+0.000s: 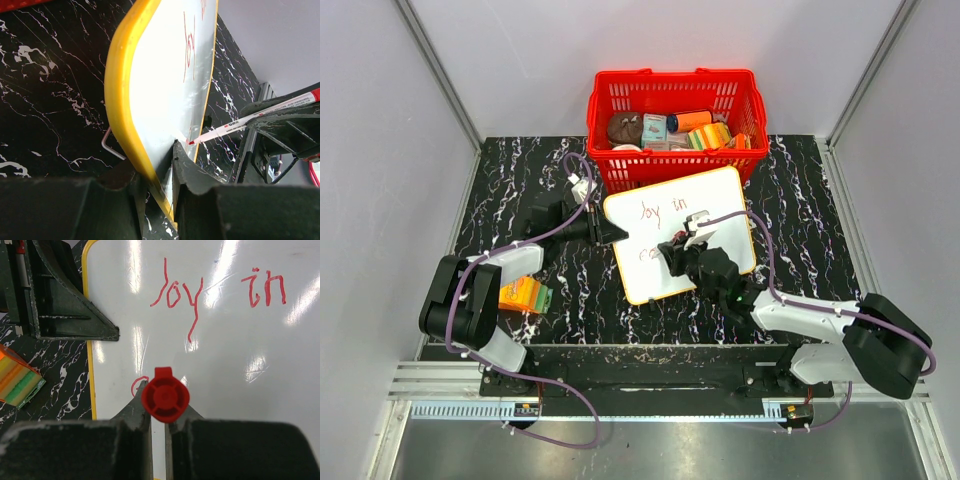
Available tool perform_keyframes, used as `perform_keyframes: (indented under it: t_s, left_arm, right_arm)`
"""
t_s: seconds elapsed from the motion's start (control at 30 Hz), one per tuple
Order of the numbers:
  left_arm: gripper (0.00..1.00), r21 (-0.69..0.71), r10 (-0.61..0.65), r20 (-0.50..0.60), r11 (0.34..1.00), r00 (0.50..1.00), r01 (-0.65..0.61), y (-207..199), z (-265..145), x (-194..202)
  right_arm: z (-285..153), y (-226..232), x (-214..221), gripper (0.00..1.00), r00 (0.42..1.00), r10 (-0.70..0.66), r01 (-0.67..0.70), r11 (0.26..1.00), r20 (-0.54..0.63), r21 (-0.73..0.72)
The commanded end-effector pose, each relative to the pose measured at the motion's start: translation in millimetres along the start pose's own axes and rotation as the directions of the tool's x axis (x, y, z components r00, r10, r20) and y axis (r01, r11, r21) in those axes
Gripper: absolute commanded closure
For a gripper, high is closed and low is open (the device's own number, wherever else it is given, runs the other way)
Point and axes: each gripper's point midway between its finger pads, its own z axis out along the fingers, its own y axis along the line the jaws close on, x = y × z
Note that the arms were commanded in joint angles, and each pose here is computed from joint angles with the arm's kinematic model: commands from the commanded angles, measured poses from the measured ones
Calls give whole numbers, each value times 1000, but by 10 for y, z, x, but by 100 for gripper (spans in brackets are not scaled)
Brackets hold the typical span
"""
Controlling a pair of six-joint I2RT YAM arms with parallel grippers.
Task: Write a sentence on the whiteboard
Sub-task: Write on the whiteboard with the whiteboard.
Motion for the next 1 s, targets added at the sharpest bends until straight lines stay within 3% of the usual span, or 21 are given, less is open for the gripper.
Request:
perform_keyframes:
  t_s: [0.0,0.6,0.97]
  left_arm:
    - [100,-127,139,-48,982,989,-144,326,61,167]
    - [100,-123,141,-48,982,989,-146,312,62,162]
    - [100,-123,140,-49,982,989,-145,315,63,166]
  right_arm:
    - [-34,-98,-34,100,1000,-5,4,999,11,38]
    - [121,-150,-340,100,997,4,-12,995,79,101]
    - [140,-129,-317,100,998,2,-7,996,63,84]
